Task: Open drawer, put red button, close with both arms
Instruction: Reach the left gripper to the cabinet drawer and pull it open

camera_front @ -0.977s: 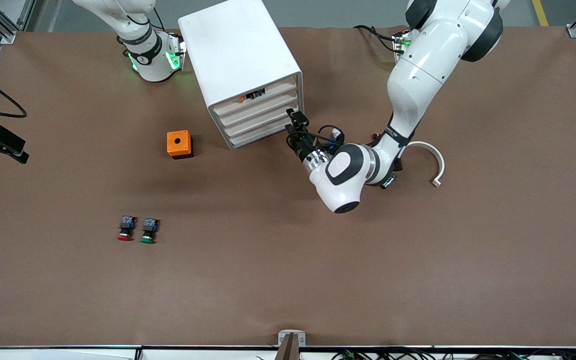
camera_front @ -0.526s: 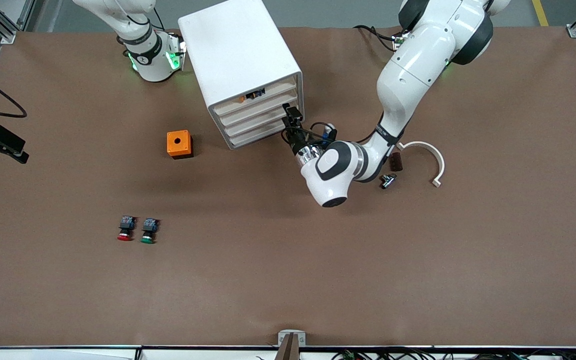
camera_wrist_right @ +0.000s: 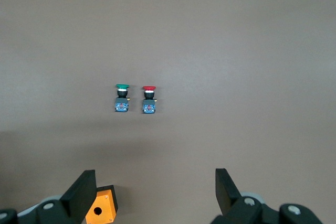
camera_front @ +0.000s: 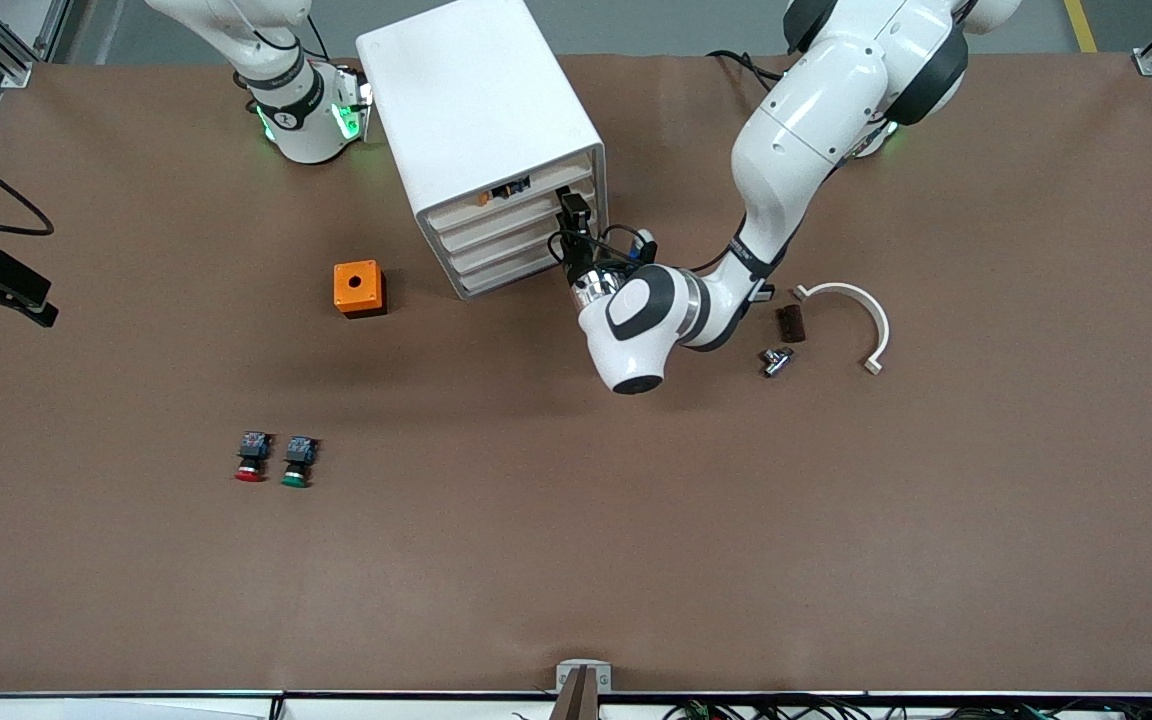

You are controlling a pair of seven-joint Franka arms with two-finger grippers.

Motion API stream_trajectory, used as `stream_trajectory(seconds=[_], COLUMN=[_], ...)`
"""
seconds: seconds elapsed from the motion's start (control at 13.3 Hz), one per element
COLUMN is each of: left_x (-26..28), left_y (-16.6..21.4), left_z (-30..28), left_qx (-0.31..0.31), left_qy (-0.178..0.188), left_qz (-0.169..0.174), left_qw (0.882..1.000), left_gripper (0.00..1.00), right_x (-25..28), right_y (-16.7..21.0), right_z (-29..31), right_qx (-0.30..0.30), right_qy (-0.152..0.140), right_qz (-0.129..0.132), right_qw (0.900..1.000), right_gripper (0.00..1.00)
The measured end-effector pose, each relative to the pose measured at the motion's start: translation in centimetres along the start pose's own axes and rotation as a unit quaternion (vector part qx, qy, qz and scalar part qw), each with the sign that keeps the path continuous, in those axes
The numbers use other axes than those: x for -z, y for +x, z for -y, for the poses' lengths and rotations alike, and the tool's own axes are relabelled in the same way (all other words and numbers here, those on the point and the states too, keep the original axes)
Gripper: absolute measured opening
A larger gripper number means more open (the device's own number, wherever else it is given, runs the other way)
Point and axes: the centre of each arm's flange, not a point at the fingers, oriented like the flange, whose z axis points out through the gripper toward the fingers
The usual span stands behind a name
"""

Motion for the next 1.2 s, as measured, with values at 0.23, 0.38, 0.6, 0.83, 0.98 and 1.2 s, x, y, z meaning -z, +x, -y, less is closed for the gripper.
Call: stream_trajectory(seconds=[0.23,0.38,0.6,0.83,0.98,1.2], left_x=[-1.5,-1.5,-1.3,-1.0,-0.7,0.6], left_y=[-0.4,-0.4,-0.5,-0.4,-0.4,0.0], left_z=[-0.3,-0.3,-0.1,-0.1,-0.1,-0.1], left_qx=[0.001,0.001,0.000,0.000,0.001,0.006], left_qy=[0.004,0.005,0.005,0.004,0.004,0.001], left_qz=[-0.011,-0.012,-0.011,-0.009,-0.006,0.004], left_qw=[1.000,1.000,1.000,1.000,1.000,1.000], left_gripper=[0.26,0.22,0.17,0.15,0.13,0.13], right_x=[-3.7,-7.3,-12.7,-15.9,-17.5,-20.9], right_y=[1.5,3.0,4.8,5.4,5.6,6.3], right_z=[0.4,0.4,0.6,0.6,0.7,1.0], right_qx=[0.003,0.002,0.003,0.003,0.002,-0.002], right_qy=[0.007,0.015,0.021,0.024,0.027,0.040], right_qz=[0.019,0.030,0.047,0.065,0.073,0.079], right_qw=[1.000,0.999,0.999,0.998,0.997,0.996], right_gripper=[1.00,1.00,1.00,1.00,1.00,1.00])
